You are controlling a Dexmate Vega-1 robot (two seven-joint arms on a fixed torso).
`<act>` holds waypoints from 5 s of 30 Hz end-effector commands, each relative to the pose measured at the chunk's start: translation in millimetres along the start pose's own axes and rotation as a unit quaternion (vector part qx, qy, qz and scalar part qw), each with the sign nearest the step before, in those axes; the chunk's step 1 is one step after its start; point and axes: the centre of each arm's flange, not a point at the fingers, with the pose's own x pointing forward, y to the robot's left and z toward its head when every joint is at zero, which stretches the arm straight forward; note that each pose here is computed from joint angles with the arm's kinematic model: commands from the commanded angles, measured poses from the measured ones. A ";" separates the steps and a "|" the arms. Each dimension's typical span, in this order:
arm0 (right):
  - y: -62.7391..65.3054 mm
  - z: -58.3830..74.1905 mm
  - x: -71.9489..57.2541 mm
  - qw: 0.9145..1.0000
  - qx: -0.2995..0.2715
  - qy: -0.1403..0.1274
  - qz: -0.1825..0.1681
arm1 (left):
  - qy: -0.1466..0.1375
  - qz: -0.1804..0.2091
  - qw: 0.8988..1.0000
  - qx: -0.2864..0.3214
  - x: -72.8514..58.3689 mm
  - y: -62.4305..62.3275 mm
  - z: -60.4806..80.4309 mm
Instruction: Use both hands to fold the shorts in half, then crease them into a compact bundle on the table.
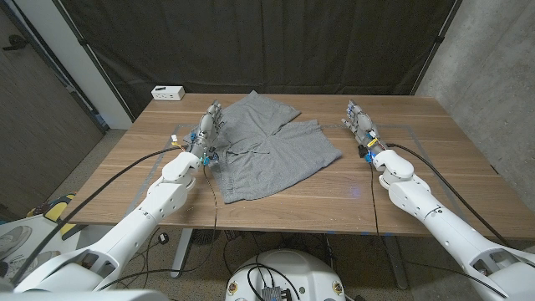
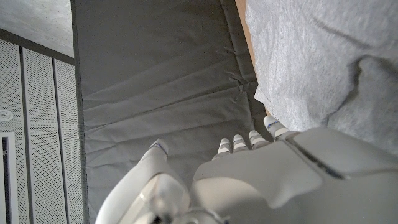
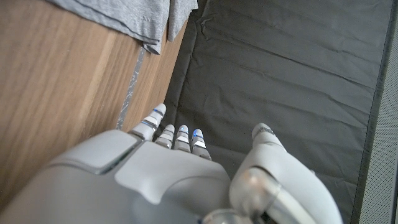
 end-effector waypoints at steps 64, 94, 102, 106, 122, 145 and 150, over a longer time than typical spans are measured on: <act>45.2 69.3 -78.6 0.869 -0.489 0.051 0.057 | -0.088 -0.008 0.865 0.495 -105.4 -79.9 70.6; 53.9 63.7 -91.3 0.794 -0.602 0.064 0.064 | -0.009 -0.041 0.775 0.630 -144.4 -108.4 72.2; 57.9 57.5 -95.9 0.768 -0.634 0.069 0.057 | 0.007 -0.045 0.747 0.663 -149.1 -112.7 73.3; 60.4 54.4 -97.3 0.760 -0.643 0.072 0.055 | 0.020 -0.054 0.732 0.679 -149.4 -115.0 73.5; 71.8 42.5 -101.4 0.719 -0.689 0.074 0.056 | 0.076 -0.096 0.664 0.738 -151.4 -125.0 72.5; 66.7 23.7 -99.9 0.692 -0.710 0.116 0.062 | 0.157 -0.170 0.593 0.771 -145.5 -135.7 69.6; 65.0 21.1 -99.9 0.693 -0.709 0.115 0.060 | 0.163 -0.175 0.577 0.781 -145.0 -139.1 69.3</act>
